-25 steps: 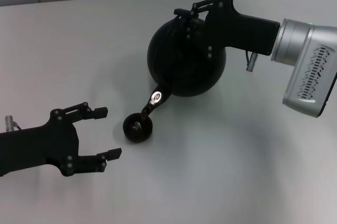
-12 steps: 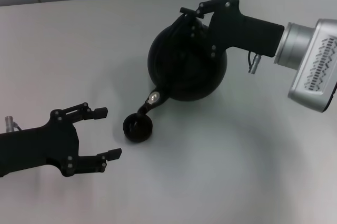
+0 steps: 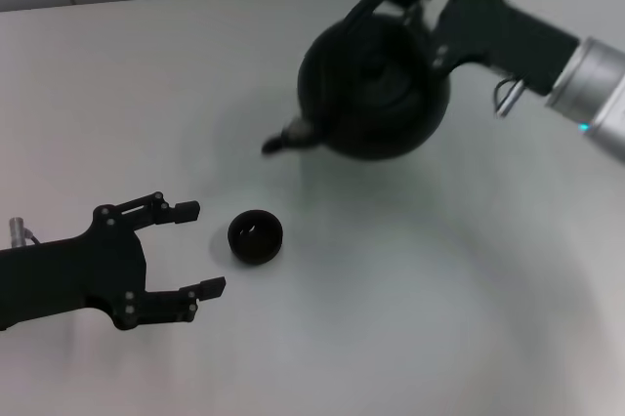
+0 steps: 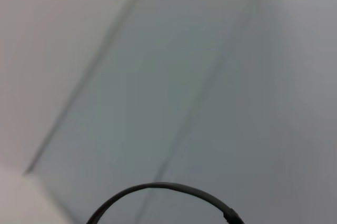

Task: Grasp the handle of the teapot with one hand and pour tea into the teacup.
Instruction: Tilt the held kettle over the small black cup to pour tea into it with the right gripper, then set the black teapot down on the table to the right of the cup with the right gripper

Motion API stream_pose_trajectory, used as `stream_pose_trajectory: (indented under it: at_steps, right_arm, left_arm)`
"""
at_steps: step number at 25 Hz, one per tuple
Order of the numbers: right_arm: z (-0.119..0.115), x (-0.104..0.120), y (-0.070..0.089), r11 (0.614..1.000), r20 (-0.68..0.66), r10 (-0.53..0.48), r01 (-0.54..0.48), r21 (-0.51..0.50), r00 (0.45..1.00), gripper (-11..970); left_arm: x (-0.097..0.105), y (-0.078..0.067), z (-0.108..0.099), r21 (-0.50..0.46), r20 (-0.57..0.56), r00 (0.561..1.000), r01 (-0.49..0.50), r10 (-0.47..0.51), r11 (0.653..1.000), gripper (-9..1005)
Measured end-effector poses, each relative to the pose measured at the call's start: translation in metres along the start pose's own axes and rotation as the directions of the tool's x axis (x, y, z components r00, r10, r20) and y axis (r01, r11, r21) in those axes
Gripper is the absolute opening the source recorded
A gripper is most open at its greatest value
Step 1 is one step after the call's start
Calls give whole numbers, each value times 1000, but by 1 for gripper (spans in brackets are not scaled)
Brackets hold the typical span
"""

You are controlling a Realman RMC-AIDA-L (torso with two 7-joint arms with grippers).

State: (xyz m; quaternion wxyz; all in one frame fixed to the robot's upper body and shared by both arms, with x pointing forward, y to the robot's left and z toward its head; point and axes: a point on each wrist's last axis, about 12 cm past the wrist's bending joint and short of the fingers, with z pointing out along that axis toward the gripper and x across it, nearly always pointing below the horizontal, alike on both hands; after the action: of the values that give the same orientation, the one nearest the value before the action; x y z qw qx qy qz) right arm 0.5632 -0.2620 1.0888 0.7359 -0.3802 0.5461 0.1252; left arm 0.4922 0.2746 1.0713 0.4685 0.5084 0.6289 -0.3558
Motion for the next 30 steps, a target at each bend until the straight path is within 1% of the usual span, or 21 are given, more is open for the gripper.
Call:
stream_pose_trajectory:
  at_steps: [1,2,3,4,7,8,12,13,20,22,23,25,30]
  right_arm:
    - [0,0,0,1000,0,0,0,0,1000,118]
    - [-3,1,-2,999,2,41,-41,28,999,120]
    - [-8,4,-5,992,-2,104,-104,77,995,122]
    - [-8,4,-5,992,-2,104,-104,77,995,123]
    - [-17,9,-8,979,-12,158,-155,136,987,129]
    - [-21,13,-7,971,-19,186,-181,158,982,131]
    - [-26,19,-3,961,-36,223,-213,175,974,139]
    - [-28,23,0,956,-56,240,-225,189,969,141]
    - [-32,33,2,949,-122,255,-224,222,959,154]
    - [-33,36,2,952,-145,240,-204,228,960,158]
    - [-34,38,3,958,-172,211,-169,230,962,160]
    - [-35,40,5,961,-187,201,-156,229,962,164]
    - [-34,42,9,960,-193,214,-169,225,958,173]
  left_arm:
    - [0,0,0,1,0,1000,0,0,1000,862]
    - [0,0,0,1,1,1000,0,0,1000,862]
    - [0,0,0,1,1,1000,1,-1,1000,863]
    - [0,0,0,1,1,1000,1,-1,1000,863]
    - [1,-1,0,3,3,1000,4,-4,1000,863]
    - [1,-1,0,3,3,1000,4,-4,1000,863]
    - [0,-1,0,3,4,1000,4,-4,1000,862]
    - [0,-1,0,3,4,1000,4,-4,1000,862]
    - [0,-1,0,4,4,1000,3,-3,1000,863]
    - [0,-1,0,5,5,1000,2,-2,1000,863]
    - [0,-1,1,5,5,1000,3,-3,1000,863]
    - [0,-1,1,5,6,1000,3,-3,1000,863]
    - [0,-1,1,6,6,1000,6,-6,1000,863]
